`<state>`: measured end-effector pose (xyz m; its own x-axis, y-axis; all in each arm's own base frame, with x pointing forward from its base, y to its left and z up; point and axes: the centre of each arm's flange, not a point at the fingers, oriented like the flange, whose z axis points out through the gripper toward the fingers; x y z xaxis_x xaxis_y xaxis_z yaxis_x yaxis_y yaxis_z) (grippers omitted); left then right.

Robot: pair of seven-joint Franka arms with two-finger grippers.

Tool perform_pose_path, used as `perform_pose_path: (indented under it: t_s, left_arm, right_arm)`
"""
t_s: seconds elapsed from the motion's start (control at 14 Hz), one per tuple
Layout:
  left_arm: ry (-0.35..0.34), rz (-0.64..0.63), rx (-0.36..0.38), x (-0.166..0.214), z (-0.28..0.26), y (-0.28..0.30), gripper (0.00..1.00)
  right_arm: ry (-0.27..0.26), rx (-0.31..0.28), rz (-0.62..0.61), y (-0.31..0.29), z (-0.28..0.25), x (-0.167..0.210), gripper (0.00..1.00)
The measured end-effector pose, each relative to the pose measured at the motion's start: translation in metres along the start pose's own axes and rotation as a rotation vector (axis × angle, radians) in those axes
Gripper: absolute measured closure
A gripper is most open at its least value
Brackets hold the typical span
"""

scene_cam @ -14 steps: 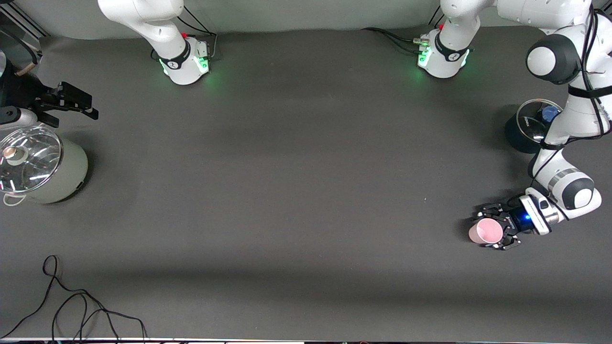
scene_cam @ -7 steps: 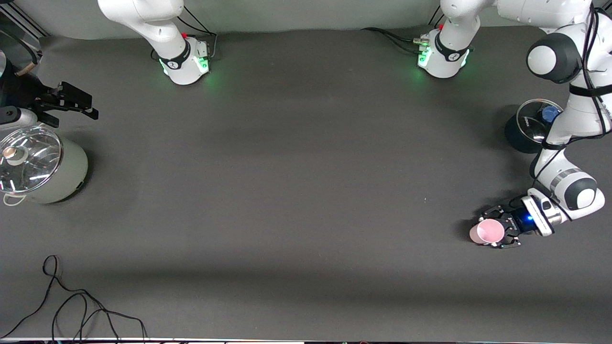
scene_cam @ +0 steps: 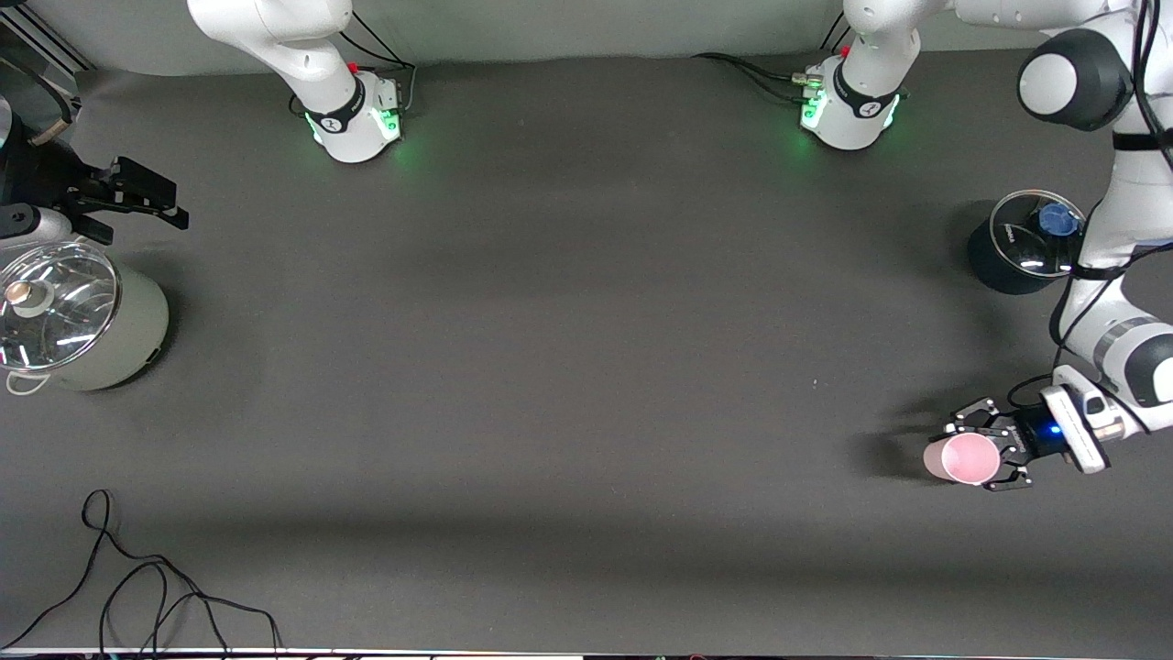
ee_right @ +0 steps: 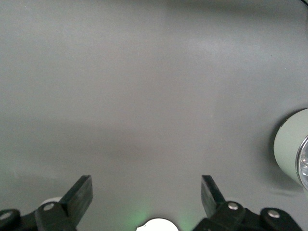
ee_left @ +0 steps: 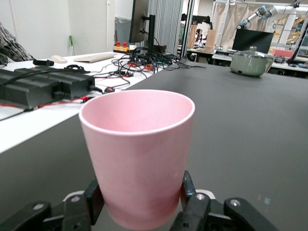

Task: Transfer pink cup from left to right arm
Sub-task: 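Close the left gripper on the pink cup and lift it, then carry the pink cup with the left gripper toward the table middle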

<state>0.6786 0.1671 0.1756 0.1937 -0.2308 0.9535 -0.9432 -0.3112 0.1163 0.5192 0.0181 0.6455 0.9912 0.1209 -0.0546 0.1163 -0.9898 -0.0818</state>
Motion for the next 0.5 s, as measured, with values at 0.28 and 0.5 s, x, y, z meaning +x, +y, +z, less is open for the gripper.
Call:
perform_pose_path:
  t_s: [0.28,0.5]
  left_arm:
    - [-0.023,-0.038,-0.031,0.079,0.018,0.02,0.34]
    - [-0.051,-0.06,-0.023,0.136,0.048,0.045,0.34]
  right_arm:
    - [0.001,0.0,0.001,0.0,0.0,0.0,0.0]
    - [-0.001,0.0,0.001,0.001,0.001,0.001,0.0]
